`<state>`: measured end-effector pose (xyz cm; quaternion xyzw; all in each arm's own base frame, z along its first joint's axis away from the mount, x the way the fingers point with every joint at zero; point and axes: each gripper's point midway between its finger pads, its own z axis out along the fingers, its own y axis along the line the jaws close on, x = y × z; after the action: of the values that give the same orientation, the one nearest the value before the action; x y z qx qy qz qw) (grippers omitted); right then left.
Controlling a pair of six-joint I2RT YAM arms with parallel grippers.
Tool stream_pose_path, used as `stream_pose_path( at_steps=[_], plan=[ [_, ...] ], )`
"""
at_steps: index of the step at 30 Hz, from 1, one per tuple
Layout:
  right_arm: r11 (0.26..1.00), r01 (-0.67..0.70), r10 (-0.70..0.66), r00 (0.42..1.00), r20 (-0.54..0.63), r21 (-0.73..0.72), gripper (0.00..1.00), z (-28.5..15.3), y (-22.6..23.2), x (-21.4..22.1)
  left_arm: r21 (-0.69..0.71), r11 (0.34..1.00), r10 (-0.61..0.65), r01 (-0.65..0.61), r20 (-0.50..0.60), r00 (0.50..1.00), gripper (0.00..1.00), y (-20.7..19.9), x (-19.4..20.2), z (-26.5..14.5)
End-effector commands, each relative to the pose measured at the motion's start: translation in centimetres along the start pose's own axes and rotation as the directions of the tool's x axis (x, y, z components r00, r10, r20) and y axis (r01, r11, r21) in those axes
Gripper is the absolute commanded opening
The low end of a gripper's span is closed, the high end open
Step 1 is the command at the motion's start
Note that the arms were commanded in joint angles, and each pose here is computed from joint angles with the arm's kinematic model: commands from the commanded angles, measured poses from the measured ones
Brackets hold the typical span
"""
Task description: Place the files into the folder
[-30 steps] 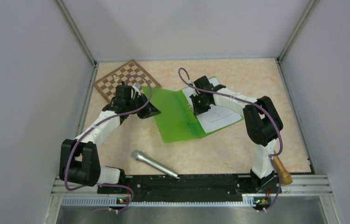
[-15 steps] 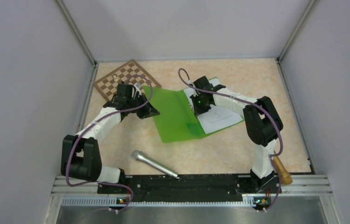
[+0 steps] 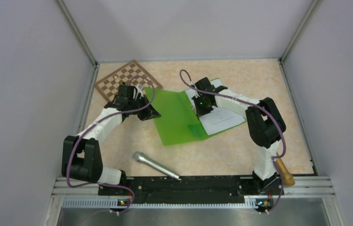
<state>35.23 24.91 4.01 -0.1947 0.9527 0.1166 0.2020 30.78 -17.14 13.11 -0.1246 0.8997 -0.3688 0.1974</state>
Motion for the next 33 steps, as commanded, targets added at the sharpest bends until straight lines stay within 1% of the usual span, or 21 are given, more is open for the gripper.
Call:
stream_pose_path(
  at_steps=[1,6,12,22,33],
  plan=[
    [0.990,0.036,-0.027,0.997,-0.067,0.138,0.00,-0.4,-3.1,2.8,0.021,0.999,0.044,-0.044,0.006,0.999,0.00,-0.9,-0.4,-0.6],
    [0.990,0.029,-0.019,0.997,-0.073,0.135,0.00,0.2,-3.2,3.6,0.022,0.999,0.042,-0.042,0.005,0.999,0.00,-0.8,-0.3,-0.6],
    [0.986,0.011,-0.001,0.998,-0.062,0.168,0.00,0.8,-3.8,4.6,0.039,0.999,0.032,-0.031,-0.027,0.999,0.00,-1.0,0.1,-0.3],
    [0.982,0.014,0.006,0.994,-0.107,0.186,0.00,2.8,-4.5,6.7,0.032,0.999,0.029,-0.028,-0.032,0.999,0.00,-0.8,0.2,-0.2],
    [0.984,0.019,0.006,0.990,-0.140,0.175,0.00,3.7,-4.5,8.2,0.035,0.999,0.026,-0.025,-0.038,0.999,0.00,-0.7,0.2,-0.1]
  ],
)
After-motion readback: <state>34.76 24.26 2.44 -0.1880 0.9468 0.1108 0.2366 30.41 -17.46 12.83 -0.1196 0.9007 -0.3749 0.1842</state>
